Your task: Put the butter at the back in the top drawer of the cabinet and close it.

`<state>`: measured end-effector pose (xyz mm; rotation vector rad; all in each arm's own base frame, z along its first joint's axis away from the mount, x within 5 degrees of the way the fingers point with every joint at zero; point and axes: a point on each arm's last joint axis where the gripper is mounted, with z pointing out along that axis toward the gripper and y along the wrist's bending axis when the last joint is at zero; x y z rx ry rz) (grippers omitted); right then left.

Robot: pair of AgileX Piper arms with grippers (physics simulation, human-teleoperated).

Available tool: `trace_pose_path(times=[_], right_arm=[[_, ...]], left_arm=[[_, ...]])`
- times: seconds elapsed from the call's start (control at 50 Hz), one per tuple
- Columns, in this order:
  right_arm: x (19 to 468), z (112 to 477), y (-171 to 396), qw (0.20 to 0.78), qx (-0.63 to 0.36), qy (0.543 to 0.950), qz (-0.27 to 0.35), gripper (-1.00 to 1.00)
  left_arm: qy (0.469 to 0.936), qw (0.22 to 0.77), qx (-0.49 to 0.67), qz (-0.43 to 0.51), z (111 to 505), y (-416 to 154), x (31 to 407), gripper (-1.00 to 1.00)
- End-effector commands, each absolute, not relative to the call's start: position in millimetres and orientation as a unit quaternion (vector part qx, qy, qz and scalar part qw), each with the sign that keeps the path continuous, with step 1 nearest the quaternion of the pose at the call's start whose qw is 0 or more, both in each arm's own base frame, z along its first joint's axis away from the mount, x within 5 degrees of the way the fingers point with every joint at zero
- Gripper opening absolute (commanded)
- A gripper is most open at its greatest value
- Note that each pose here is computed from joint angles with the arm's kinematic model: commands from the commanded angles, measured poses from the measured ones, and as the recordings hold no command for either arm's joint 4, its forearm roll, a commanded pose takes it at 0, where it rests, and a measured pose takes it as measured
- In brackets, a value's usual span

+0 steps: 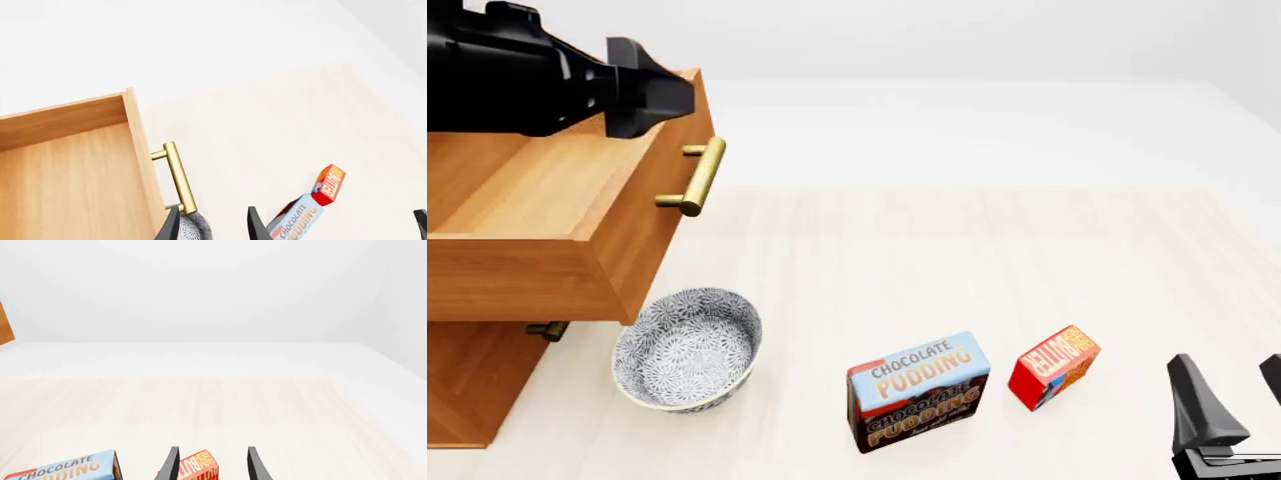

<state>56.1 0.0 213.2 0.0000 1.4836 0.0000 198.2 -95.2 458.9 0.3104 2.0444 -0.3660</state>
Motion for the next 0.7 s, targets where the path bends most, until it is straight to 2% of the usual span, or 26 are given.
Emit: trace_pose_path(times=[0.02,0.7], right_arm=[[56.1,213.2,0.0,0.737,0.000,0.676,0.000,1.00],[56.1,213.2,0.0,0.737,0.000,0.676,0.000,1.00]], left_arm=[[0.832,0.508,0.150,-0.162,469.4,-100.0,188.9,1.00],[0.818,0.490,0.244,-0.174,455.4,-142.9,195.8,1.00]])
